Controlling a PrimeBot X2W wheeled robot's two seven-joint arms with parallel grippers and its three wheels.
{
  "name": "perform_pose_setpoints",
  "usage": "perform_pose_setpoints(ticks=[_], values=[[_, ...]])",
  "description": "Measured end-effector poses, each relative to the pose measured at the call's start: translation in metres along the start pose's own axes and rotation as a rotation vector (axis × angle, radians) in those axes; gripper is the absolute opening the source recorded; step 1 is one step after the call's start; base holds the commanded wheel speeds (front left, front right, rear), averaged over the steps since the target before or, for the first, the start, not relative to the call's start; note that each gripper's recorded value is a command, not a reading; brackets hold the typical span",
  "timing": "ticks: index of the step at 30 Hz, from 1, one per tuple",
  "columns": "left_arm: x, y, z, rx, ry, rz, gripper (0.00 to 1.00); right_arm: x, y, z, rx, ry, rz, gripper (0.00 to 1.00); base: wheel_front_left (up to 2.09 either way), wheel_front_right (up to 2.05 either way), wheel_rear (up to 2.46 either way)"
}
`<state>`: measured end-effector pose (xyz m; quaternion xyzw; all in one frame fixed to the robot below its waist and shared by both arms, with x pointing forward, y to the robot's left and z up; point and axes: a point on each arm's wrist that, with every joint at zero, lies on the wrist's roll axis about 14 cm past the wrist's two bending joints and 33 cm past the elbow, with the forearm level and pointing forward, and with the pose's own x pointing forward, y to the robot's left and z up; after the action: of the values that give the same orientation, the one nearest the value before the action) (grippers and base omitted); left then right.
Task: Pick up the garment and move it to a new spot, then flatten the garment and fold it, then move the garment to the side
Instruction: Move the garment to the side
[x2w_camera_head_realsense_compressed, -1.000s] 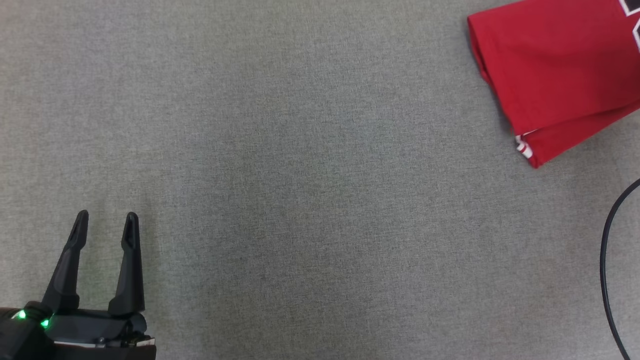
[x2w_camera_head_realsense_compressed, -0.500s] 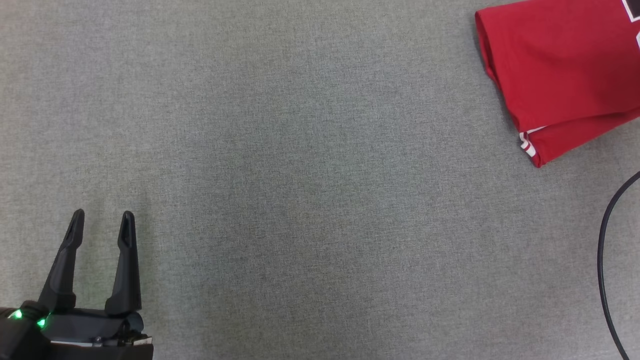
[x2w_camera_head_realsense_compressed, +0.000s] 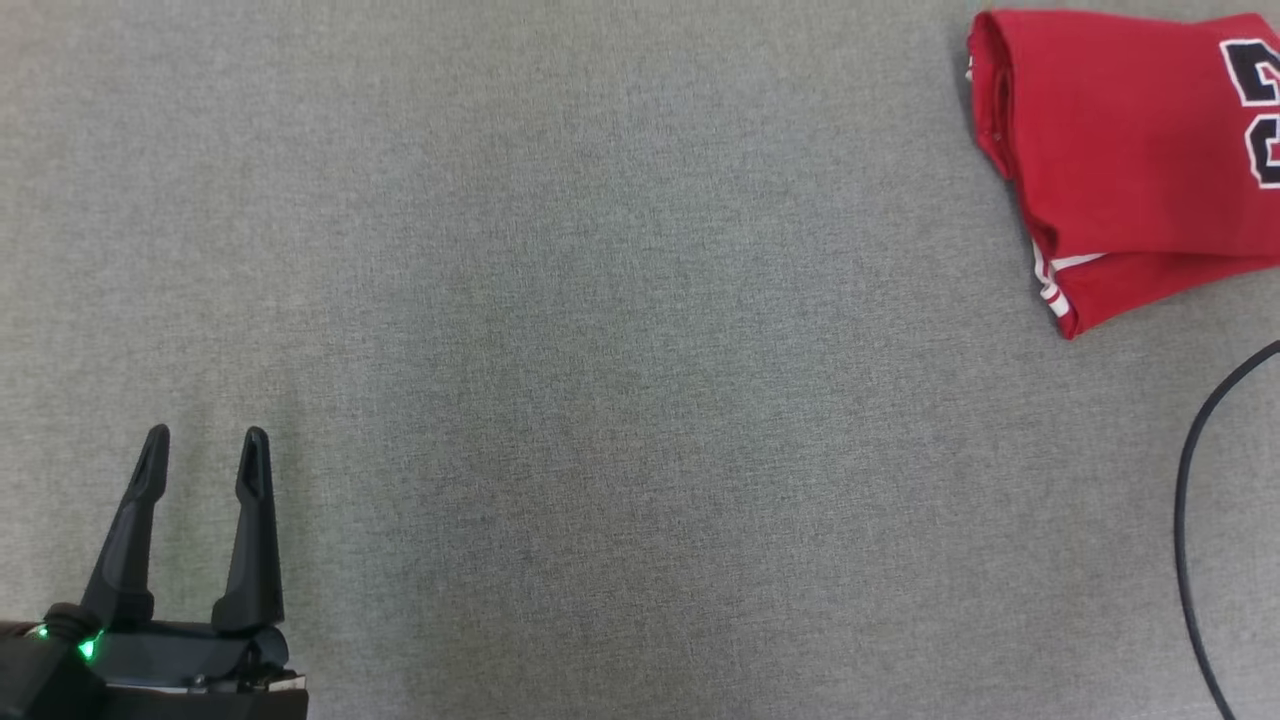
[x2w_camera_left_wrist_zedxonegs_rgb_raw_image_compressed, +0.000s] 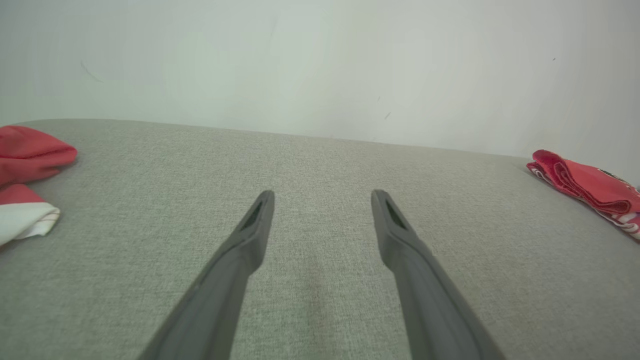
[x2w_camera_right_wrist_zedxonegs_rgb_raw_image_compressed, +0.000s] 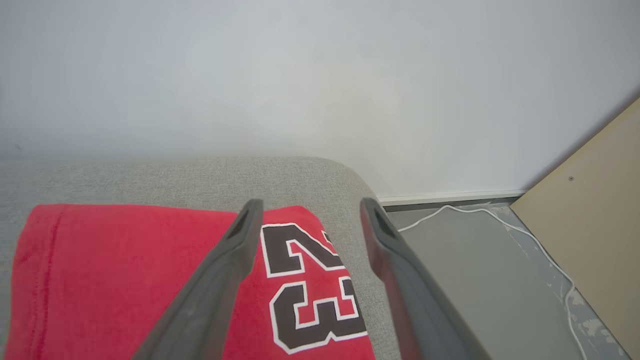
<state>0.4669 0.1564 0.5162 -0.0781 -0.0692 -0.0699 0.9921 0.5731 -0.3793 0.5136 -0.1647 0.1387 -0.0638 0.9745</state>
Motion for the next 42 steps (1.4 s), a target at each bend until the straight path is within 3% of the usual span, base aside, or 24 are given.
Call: perform_pose_setpoints(ticks=[10, 22, 31, 38, 42], values=[[-0.014, -0.001, 0.011, -0.02, -0.019, 0.029, 1.0, -0.017, 0.023, 0.042, 0.078, -0.17, 0.052, 1.0, 0.0, 0.0, 0.0], [-0.042, -0.002, 0.033, -0.035, -0.058, 0.067, 1.0, -0.073, 0.055, 0.074, 0.251, -0.349, 0.144, 1.0, 0.0, 0.0, 0.0], [-0.064, 0.0, 0.05, -0.037, -0.092, 0.096, 1.0, -0.121, 0.084, 0.071, 0.299, -0.432, 0.197, 1.0, 0.0, 0.0, 0.0], [-0.082, 0.005, 0.054, -0.037, -0.092, 0.124, 1.0, -0.158, 0.125, 0.057, 0.426, -0.472, 0.243, 1.0, 0.0, 0.0, 0.0], [-0.091, 0.008, 0.055, -0.034, -0.091, 0.139, 1.0, -0.176, 0.141, 0.051, 0.425, -0.482, 0.261, 1.0, 0.0, 0.0, 0.0]])
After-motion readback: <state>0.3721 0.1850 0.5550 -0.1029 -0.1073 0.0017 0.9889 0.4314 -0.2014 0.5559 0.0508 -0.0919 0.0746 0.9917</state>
